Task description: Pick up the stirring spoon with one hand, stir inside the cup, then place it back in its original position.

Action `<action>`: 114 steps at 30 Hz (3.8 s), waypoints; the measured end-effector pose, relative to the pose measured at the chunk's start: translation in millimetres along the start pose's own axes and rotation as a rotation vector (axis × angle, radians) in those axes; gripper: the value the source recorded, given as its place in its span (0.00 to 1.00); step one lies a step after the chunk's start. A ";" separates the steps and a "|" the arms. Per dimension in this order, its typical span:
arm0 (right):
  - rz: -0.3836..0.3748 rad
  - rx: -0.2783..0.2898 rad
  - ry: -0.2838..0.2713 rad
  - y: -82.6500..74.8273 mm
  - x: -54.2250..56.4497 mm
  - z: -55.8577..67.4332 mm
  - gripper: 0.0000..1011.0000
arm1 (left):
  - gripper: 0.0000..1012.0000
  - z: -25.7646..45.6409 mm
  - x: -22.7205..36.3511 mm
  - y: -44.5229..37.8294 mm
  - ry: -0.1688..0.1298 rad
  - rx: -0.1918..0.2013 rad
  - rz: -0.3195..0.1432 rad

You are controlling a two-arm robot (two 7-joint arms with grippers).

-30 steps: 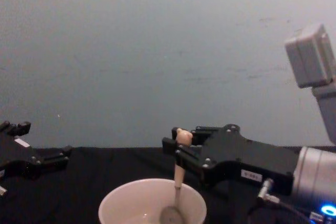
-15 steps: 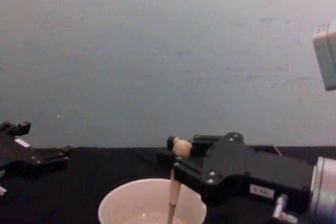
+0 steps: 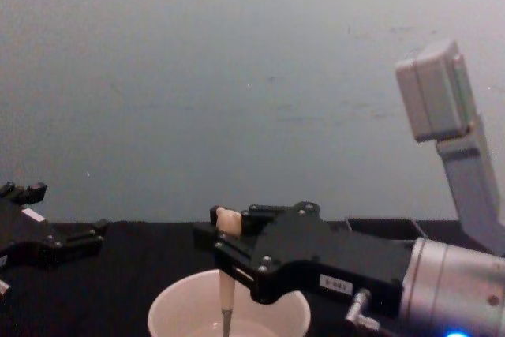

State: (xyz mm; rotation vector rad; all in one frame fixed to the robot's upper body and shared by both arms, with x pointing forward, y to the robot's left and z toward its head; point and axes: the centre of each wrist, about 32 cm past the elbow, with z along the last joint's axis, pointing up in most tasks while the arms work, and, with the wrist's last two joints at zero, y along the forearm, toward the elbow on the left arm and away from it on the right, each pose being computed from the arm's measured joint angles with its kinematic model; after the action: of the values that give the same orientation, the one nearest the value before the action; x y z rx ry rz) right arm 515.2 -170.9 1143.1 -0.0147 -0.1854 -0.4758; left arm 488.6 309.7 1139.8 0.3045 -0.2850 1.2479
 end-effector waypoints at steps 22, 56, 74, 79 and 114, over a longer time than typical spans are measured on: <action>-0.077 -0.029 -0.020 -4.1 15.9 -4.8 0.21 | 0.99 0.0 0.0 0.0 0.000 0.000 0.000; -0.097 -0.021 -0.020 -29.3 16.3 2.5 0.21 | 0.99 0.0 0.0 0.0 0.000 0.000 0.000; 0.026 0.015 -0.002 -27.0 -8.3 11.2 0.21 | 0.99 0.0 0.0 0.0 0.000 0.000 0.000; 0.045 0.024 -0.002 -18.2 -10.2 11.7 0.21 | 0.99 0.0 0.0 0.0 0.000 0.000 0.000; -0.084 -0.001 -0.042 2.3 17.4 2.8 0.21 | 0.99 0.0 0.0 0.0 0.000 0.000 0.000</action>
State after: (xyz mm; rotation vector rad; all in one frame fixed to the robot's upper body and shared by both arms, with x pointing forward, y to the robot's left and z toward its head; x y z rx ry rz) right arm 531.0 -176.6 1149.1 -0.0180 -0.2274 -0.5597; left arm 488.6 309.7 1139.8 0.3045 -0.2850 1.2480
